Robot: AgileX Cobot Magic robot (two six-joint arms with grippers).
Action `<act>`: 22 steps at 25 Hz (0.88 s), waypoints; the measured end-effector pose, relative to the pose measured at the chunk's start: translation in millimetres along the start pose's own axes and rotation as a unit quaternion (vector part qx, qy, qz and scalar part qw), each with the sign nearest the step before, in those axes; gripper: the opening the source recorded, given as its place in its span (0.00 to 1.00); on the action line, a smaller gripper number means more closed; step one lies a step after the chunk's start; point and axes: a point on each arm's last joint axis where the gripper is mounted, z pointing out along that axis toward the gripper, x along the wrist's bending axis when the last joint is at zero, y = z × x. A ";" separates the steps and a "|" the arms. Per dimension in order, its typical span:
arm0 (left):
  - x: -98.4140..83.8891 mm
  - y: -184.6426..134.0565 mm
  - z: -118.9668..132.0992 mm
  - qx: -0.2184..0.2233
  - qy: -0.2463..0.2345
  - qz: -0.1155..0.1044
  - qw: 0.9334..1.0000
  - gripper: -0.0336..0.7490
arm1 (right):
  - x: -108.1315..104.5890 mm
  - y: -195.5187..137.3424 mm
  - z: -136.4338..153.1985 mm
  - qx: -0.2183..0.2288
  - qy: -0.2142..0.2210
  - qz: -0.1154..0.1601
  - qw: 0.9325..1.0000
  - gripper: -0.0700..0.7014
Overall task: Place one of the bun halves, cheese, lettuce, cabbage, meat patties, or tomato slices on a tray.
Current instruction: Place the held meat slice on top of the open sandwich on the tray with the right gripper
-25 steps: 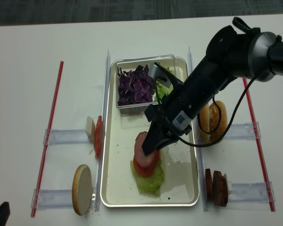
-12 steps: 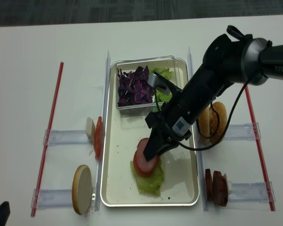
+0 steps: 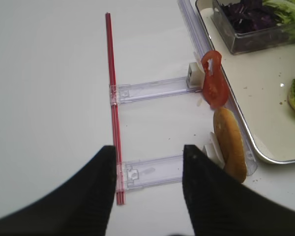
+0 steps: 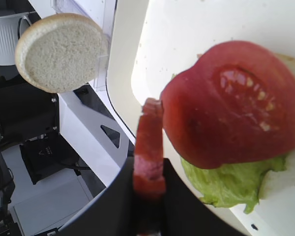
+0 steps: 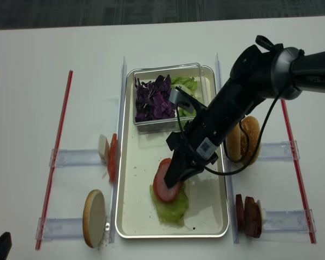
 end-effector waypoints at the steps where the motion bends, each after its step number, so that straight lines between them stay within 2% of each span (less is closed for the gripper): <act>1: 0.0 0.0 0.0 0.000 0.000 0.000 1.000 0.42 | 0.0 0.0 0.0 0.000 0.000 -0.001 1.000 0.24; 22: 0.0 0.0 0.0 0.000 0.000 0.000 1.000 0.42 | 1.3 1.7 0.3 -0.008 0.010 -0.007 1.000 0.24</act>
